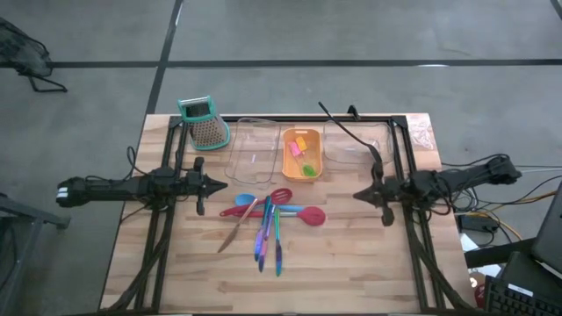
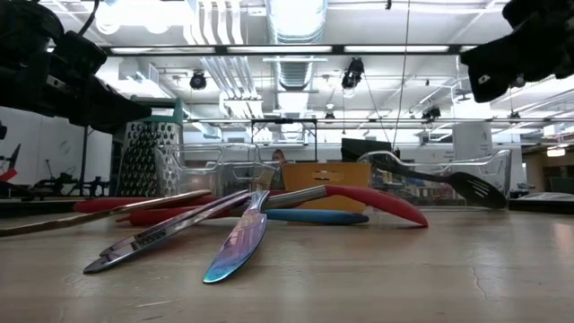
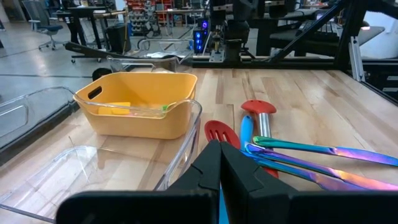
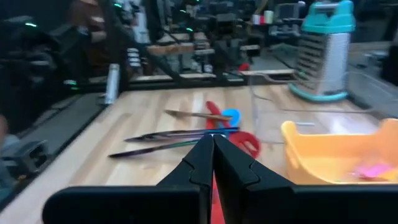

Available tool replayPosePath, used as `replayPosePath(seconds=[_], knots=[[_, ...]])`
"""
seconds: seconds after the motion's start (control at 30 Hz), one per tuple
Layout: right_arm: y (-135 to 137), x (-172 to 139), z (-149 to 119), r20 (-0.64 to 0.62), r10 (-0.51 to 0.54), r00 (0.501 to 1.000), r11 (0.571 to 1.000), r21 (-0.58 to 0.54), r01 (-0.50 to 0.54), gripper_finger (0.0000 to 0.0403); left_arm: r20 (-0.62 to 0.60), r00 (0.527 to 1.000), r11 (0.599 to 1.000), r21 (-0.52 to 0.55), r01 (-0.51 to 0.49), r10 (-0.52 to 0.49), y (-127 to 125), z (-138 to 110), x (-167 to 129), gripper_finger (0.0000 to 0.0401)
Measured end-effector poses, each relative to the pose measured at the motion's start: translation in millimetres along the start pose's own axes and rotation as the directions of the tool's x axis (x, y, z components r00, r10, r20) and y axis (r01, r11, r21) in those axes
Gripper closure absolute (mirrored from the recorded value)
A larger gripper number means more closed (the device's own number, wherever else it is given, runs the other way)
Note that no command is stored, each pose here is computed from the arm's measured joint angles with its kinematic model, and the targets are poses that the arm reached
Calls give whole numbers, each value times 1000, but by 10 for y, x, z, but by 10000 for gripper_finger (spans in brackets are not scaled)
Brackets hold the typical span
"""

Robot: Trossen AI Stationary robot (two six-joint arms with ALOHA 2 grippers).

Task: Pick & Place Kitchen Items
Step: Put the golden knife into the left transparent bin

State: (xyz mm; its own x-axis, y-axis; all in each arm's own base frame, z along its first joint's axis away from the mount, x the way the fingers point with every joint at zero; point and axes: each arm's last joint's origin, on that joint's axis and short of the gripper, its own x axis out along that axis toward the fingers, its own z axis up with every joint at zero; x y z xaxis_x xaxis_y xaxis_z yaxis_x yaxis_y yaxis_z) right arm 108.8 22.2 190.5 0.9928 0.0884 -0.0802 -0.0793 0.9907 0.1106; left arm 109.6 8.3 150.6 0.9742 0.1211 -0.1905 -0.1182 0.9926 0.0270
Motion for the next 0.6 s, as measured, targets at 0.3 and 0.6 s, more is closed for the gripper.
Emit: replayPosePath(seconds=[0.3,0.6], knots=[[-31,-103,-170,87,30,996,997,-71,-24,394,0,1000,1000,0,0,0,0,0,0,396],[-36,-136,-168,131,35,991,986,-167,-12,394,0,1000,1000,0,0,0,0,0,0,396]])
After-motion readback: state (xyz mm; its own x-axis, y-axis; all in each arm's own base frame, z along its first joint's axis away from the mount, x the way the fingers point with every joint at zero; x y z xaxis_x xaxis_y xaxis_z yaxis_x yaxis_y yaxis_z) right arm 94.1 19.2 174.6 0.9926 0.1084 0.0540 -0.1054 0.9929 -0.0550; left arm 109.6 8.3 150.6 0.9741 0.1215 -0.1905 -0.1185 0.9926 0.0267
